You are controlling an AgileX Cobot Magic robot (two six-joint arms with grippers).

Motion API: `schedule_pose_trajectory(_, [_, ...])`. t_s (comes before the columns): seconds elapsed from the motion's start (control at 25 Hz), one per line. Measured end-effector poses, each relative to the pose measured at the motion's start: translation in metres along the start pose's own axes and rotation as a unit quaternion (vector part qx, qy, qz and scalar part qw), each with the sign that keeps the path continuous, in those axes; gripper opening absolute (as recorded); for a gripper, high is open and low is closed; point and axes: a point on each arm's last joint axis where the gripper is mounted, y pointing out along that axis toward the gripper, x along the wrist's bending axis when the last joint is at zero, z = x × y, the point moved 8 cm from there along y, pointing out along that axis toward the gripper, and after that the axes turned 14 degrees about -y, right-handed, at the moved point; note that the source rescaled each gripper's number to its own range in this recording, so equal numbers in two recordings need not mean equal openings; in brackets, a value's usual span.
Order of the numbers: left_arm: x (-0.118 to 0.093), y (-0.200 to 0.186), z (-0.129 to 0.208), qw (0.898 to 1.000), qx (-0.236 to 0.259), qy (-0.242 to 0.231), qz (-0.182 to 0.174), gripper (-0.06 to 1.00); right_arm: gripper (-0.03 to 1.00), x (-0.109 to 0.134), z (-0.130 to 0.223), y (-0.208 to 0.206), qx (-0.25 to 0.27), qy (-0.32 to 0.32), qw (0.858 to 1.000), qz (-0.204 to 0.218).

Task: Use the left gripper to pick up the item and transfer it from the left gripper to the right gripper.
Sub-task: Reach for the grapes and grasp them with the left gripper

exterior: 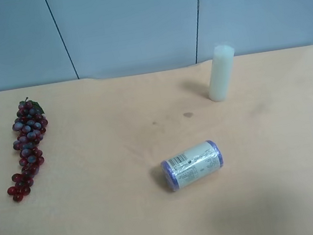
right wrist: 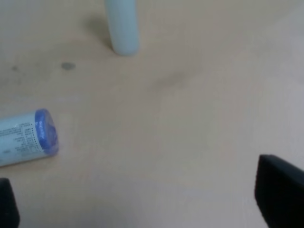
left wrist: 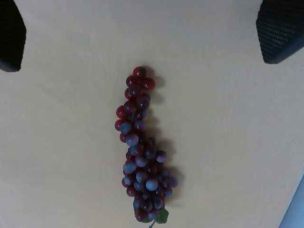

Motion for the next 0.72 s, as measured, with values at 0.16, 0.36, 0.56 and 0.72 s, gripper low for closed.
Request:
schedule_pose_trajectory(0.16, [0.0000, 0.0000, 0.0000, 1.000, 0.000, 0.000, 0.000, 1.00, 1.00, 0.0000, 0.0000, 0.0000, 0.000, 0.000, 1.000, 0.000])
schedule_pose_trajectory(0.36, [0.0000, 0.0000, 0.0000, 1.000, 0.000, 0.000, 0.000, 1.00, 1.00, 0.0000, 0.0000, 0.0000, 0.000, 0.000, 1.000, 0.000])
schedule_pose_trajectory(0.56, [0.0000, 0.0000, 0.0000, 1.000, 0.000, 0.000, 0.000, 1.00, 1.00, 0.0000, 0.0000, 0.0000, 0.000, 0.000, 1.000, 0.000])
schedule_pose_trajectory(0.72, [0.0000, 0.0000, 0.0000, 1.000, 0.000, 0.000, 0.000, 1.00, 1.00, 0.0000, 0.0000, 0.0000, 0.000, 0.000, 1.000, 0.000])
